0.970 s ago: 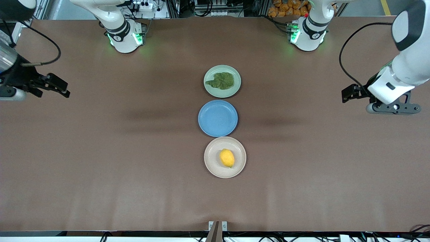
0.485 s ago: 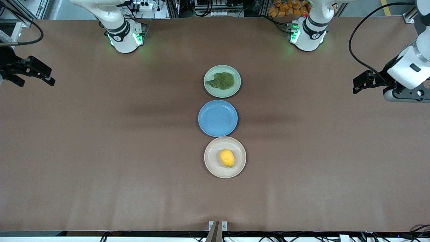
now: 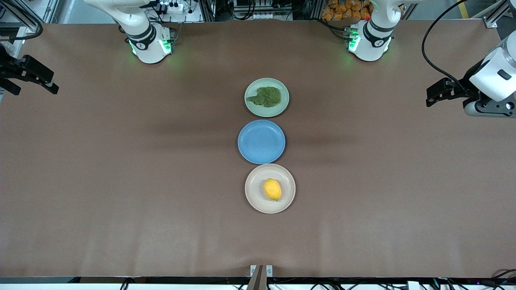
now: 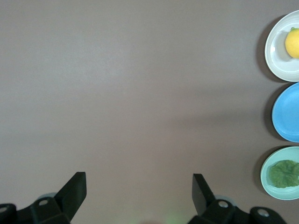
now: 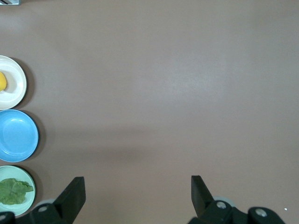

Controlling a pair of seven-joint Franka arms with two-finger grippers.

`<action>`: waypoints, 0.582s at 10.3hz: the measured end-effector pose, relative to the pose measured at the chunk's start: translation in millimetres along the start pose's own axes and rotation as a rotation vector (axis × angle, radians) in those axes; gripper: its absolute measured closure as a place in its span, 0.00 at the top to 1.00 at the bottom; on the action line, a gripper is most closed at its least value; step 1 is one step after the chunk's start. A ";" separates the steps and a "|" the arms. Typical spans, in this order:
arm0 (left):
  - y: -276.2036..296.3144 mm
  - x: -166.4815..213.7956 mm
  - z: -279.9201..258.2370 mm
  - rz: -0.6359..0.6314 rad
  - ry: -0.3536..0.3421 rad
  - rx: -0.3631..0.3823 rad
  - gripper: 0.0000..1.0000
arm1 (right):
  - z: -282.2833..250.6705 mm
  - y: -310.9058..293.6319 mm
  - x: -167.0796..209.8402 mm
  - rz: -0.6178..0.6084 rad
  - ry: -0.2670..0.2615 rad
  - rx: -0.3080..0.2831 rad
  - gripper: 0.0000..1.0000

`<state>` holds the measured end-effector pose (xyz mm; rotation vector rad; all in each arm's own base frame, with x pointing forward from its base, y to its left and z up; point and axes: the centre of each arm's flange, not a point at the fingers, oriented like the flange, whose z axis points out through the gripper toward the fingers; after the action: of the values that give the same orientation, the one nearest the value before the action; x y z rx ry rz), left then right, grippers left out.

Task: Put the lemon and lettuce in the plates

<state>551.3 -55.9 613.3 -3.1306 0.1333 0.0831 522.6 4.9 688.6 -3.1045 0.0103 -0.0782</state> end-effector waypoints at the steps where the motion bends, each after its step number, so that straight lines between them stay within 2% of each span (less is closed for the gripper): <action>1: 1.0 0.9 -0.6 0.003 0.002 0.000 1.00 | 0.2 0.3 -1.7 0.001 -0.014 0.000 1.00; 6: -0.7 1.1 -16.8 0.001 0.034 -0.001 1.00 | -0.4 1.0 -3.7 0.002 -0.027 -0.001 1.00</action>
<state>553.3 -55.5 630.0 -3.1341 0.1347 0.0302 518.8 4.0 688.7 -3.1059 0.0122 -0.0361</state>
